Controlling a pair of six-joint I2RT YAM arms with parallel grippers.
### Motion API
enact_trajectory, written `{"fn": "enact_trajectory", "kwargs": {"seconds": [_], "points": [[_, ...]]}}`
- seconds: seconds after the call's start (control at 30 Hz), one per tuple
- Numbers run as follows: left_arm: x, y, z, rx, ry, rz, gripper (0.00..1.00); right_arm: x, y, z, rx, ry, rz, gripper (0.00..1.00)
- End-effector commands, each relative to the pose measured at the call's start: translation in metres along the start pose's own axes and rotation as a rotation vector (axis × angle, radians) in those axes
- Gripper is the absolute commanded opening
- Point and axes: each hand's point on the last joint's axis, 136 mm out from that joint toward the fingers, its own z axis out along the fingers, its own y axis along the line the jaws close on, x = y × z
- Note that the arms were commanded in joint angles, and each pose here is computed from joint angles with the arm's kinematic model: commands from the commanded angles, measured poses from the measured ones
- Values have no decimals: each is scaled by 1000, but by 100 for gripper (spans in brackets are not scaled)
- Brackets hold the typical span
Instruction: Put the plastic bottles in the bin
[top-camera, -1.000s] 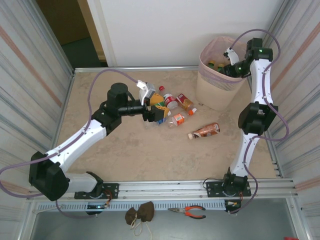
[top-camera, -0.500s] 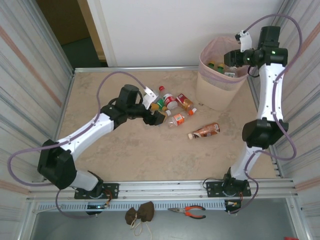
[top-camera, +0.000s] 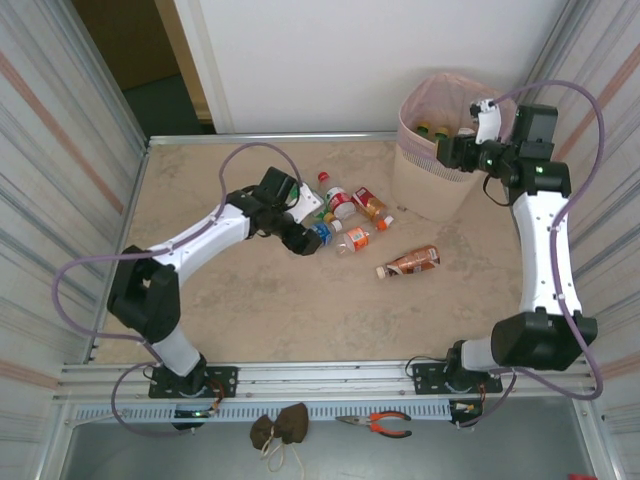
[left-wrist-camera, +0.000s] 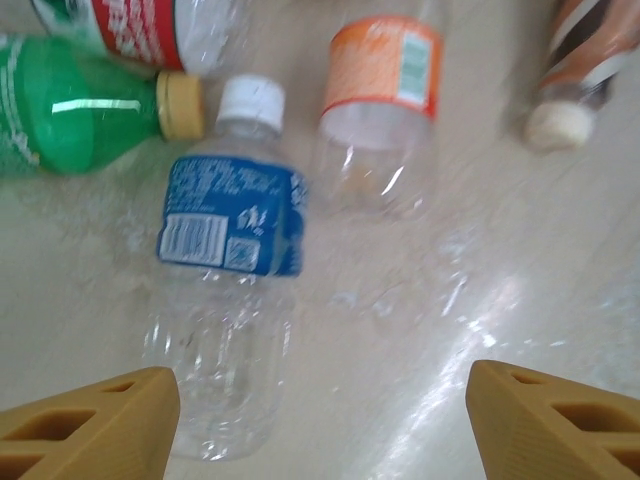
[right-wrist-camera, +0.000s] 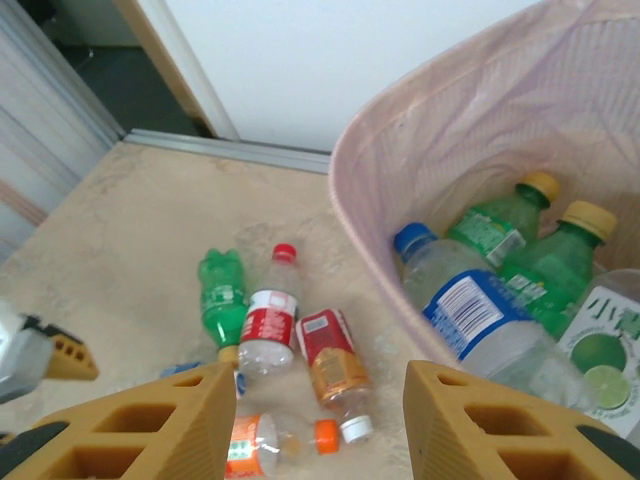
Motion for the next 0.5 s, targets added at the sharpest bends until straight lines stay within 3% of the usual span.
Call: {"fn": "enact_trajectory", "kwargs": {"seconds": [0.0,0.2,0.47], "points": [[23,19,7,-76,154,46,77,-1,19,-16,-23,-44,-24,47],[32,31,29,-88,254,91,84,21,30,-21,-28,-10,-33,47],[39,39,51,-62,342,107,85,36,41,-13,-54,34,-57,48]]}}
